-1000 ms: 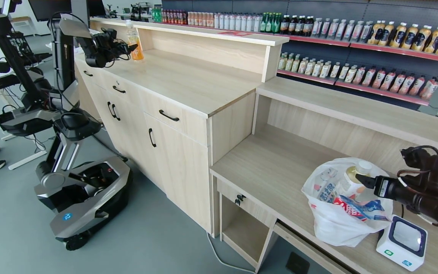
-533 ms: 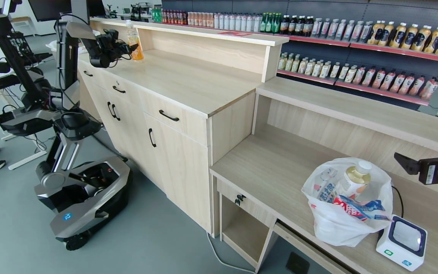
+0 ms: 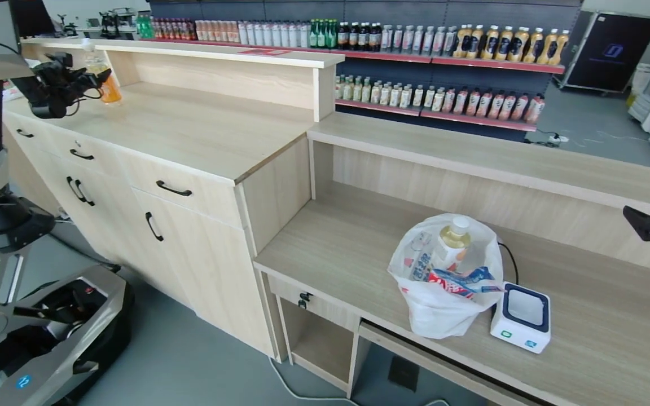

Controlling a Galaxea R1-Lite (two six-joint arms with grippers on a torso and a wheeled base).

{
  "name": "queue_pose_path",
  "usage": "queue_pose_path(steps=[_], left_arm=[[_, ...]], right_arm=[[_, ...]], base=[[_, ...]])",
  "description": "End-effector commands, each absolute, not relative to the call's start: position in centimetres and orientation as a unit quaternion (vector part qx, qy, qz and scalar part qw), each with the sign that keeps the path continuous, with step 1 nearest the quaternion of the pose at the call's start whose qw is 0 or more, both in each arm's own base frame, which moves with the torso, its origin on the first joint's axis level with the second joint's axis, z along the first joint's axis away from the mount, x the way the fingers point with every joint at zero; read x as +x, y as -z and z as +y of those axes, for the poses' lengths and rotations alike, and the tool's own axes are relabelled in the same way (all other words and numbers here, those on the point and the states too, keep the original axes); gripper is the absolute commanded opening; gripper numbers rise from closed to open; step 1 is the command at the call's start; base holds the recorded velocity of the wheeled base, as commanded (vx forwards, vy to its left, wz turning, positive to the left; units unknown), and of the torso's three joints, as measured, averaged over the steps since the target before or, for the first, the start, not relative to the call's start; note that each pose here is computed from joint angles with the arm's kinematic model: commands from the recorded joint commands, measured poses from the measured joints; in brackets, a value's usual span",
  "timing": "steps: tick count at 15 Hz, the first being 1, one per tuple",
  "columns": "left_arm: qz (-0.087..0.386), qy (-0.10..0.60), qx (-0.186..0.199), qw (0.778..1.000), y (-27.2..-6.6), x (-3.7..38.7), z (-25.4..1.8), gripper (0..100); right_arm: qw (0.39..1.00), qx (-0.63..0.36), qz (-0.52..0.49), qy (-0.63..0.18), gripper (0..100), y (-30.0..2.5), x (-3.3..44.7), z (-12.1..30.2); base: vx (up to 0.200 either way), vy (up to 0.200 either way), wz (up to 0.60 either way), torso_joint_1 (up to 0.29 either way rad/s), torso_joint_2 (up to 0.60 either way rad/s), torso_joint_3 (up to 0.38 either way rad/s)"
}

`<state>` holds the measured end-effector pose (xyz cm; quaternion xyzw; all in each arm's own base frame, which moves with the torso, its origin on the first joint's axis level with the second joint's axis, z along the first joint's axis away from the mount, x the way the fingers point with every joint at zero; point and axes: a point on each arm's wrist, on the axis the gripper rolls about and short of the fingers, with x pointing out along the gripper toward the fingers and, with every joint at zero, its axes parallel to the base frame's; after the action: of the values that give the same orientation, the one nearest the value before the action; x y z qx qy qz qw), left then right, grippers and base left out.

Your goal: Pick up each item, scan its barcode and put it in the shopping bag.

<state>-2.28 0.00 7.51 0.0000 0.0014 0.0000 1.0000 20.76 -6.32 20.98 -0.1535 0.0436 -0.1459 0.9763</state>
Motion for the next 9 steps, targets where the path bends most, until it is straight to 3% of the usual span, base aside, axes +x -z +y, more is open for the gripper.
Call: queue_pose_path(steps=[1,9], left_arm=[[0.002,0.0,0.0,1.0,-7.5,-2.3,0.0,100],[0.002,0.0,0.0,1.0,-7.5,-2.3,0.0,100]], right_arm=[[0.978,-0.133,0.024,0.16,100,-22.7,19.0,-5.8],[0.981,-0.083,0.067,0.16,100,-22.0,13.5,-4.1]], base=[[0.0,0.0,-0.6,0.002,0.0,0.002],[0.0,0.0,-0.6,-0.001,0.0,0.001]])
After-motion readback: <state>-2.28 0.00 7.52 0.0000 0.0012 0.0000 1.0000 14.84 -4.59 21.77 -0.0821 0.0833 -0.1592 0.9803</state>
